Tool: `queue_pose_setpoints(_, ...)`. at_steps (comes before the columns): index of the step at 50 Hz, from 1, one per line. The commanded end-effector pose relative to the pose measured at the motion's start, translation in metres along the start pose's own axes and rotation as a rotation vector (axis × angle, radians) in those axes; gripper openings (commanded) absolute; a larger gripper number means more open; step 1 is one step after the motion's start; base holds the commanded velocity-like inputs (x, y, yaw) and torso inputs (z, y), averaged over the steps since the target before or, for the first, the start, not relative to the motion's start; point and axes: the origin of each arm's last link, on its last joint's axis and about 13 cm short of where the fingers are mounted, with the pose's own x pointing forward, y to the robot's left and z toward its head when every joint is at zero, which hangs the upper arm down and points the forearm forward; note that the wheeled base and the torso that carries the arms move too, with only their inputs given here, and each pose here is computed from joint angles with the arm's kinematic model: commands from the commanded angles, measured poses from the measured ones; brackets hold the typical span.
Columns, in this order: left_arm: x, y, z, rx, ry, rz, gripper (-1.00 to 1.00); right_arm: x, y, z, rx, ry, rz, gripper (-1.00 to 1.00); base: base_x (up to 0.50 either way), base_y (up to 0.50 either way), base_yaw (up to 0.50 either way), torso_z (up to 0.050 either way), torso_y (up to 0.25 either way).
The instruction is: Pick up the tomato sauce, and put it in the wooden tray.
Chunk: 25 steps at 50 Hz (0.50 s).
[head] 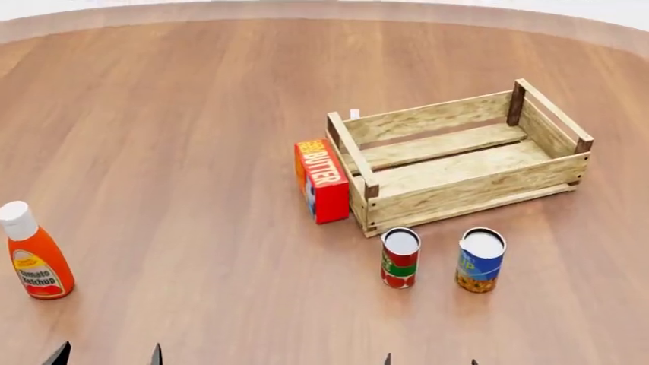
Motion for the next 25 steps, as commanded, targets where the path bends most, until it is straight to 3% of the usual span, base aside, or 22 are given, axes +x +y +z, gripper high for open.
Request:
queue_pose_setpoints(1, 0.0003, 0.0001, 0.0000, 0.002, 0.000, 0.001, 1.00, 0.0005, -0.0003, 0.0002, 0.007, 0.006, 0.009, 1.00, 0.41, 0.00, 0.00, 0.000, 0.000)
queue_pose_setpoints(25, 0.0004, -0.0002, 0.0006, 0.003, 0.000, 0.000, 1.00, -0.0025, -0.0001, 0.0017, 0.004, 0.001, 0.023, 1.00, 0.41, 0.00, 0.00, 0.000, 0.000)
